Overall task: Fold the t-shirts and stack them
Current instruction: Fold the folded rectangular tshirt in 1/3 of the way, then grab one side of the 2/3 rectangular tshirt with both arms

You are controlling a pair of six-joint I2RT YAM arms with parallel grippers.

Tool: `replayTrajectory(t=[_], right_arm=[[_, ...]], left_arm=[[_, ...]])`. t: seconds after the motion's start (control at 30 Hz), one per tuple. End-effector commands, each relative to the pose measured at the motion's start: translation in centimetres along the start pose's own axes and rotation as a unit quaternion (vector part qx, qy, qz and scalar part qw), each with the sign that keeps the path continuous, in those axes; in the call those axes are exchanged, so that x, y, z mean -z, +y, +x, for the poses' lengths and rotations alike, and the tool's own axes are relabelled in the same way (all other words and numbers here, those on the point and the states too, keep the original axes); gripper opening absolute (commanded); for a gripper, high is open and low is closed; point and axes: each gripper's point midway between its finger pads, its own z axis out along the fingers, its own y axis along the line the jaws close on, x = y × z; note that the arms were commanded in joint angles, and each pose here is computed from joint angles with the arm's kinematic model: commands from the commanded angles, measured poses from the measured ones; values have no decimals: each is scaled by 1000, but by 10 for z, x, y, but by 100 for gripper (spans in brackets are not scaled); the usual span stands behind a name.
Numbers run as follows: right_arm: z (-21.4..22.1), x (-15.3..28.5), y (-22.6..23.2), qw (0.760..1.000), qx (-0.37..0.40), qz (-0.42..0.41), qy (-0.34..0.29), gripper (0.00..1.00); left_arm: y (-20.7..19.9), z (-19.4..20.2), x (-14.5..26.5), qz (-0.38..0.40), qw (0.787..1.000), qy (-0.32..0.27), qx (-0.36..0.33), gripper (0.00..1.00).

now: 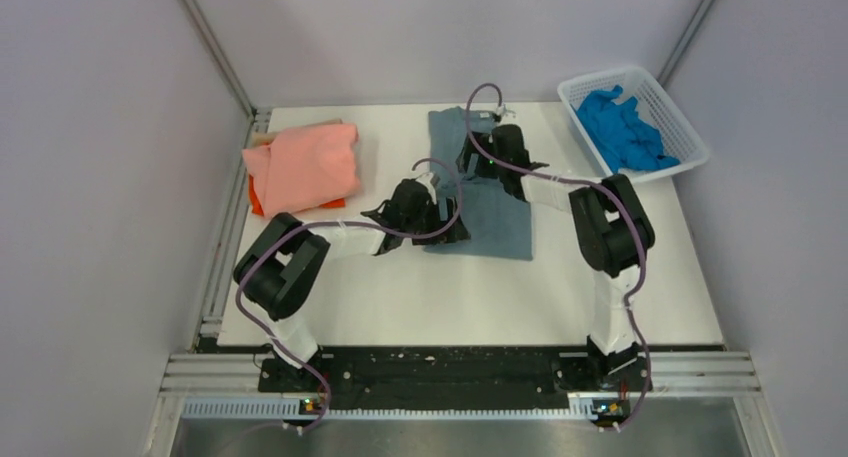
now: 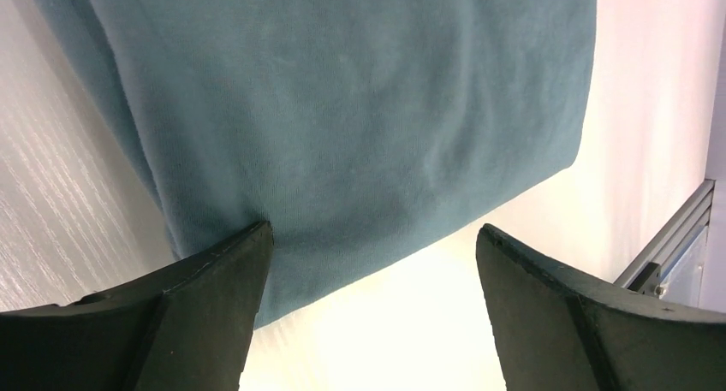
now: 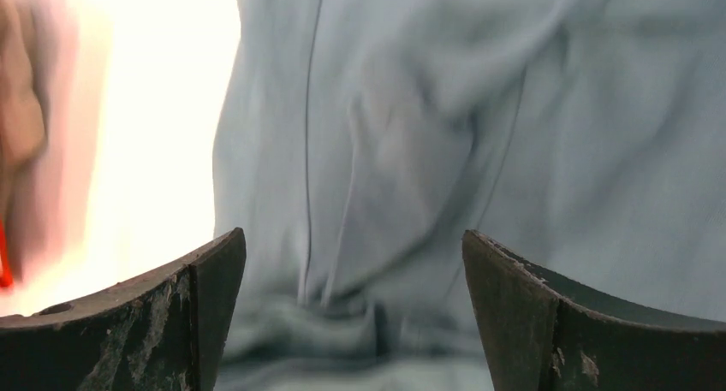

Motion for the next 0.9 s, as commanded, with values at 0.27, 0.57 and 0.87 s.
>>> replayTrajectory(t=[0.27, 0.57, 0.87], right_arm=[[-119, 62, 9, 992, 45, 1, -117, 98], [1, 165, -66, 993, -28, 82, -78, 99], [77, 201, -73, 993, -99, 35, -45, 94]], left_arm=[[-7, -15, 31, -31, 999, -29, -12, 94], [43, -21, 77, -164, 981, -102, 3, 99], [62, 3, 47, -184, 982, -40, 22, 84]])
